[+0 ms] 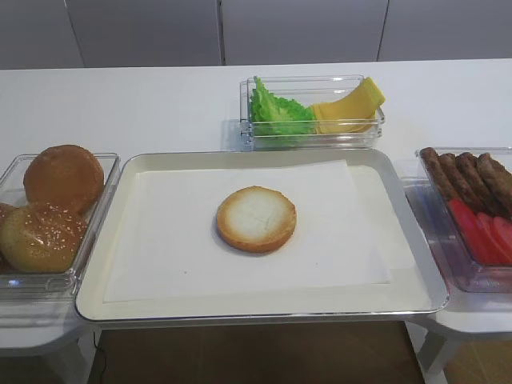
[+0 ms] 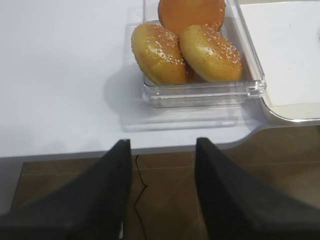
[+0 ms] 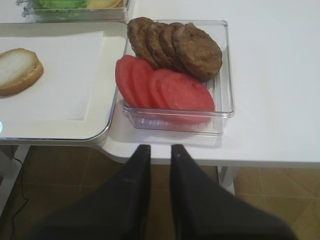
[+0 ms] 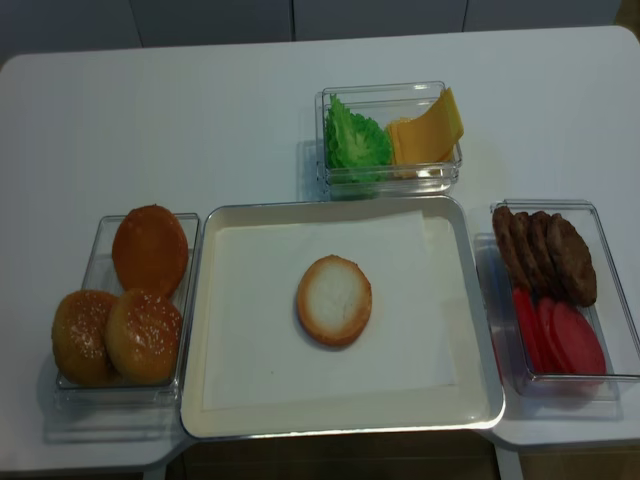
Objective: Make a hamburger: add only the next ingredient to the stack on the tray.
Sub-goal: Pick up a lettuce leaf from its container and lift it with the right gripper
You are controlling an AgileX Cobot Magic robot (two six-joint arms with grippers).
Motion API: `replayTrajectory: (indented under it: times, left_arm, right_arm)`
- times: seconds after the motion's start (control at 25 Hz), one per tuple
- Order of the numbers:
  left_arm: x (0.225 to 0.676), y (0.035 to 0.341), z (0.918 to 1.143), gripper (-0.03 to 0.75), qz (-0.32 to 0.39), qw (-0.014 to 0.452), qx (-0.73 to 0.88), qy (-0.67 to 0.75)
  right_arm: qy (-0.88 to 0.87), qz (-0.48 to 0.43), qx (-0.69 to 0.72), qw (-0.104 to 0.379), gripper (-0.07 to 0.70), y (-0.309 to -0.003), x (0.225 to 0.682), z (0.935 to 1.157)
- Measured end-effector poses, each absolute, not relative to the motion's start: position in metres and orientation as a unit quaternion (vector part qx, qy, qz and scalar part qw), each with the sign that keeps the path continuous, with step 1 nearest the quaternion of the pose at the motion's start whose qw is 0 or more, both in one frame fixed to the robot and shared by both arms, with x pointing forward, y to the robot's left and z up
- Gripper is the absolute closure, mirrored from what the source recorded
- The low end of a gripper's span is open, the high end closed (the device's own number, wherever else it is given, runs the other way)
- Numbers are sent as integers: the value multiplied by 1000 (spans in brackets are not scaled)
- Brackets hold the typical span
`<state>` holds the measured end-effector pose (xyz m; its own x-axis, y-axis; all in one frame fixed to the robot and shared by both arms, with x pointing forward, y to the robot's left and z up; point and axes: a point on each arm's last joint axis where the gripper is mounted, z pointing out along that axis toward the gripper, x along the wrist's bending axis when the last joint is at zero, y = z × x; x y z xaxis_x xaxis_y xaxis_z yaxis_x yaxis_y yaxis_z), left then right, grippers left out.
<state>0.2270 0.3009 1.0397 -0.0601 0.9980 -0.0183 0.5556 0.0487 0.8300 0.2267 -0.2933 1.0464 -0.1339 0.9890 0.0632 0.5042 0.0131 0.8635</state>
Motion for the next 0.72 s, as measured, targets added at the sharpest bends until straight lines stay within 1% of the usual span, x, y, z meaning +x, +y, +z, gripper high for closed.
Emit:
replayTrajectory:
  times: [0.6,0.64,0.68,0.72]
  left_arm:
    - [227,301,1040,412,337,328,602,646]
    - [227,301,1040,412,337,328,602,646]
    - [227,301,1040,412,337,328,602,646]
    - [227,301,1040,412,337,328,602,646]
  right_arm:
    - [639,389,581,320,505,-295,228,1047]
    - [639,390,580,321,488,-295,228,1047]
    - [638,391,580,322,455,-295,228,1048]
    - [638,391,580,322,405,-295,228,1048]
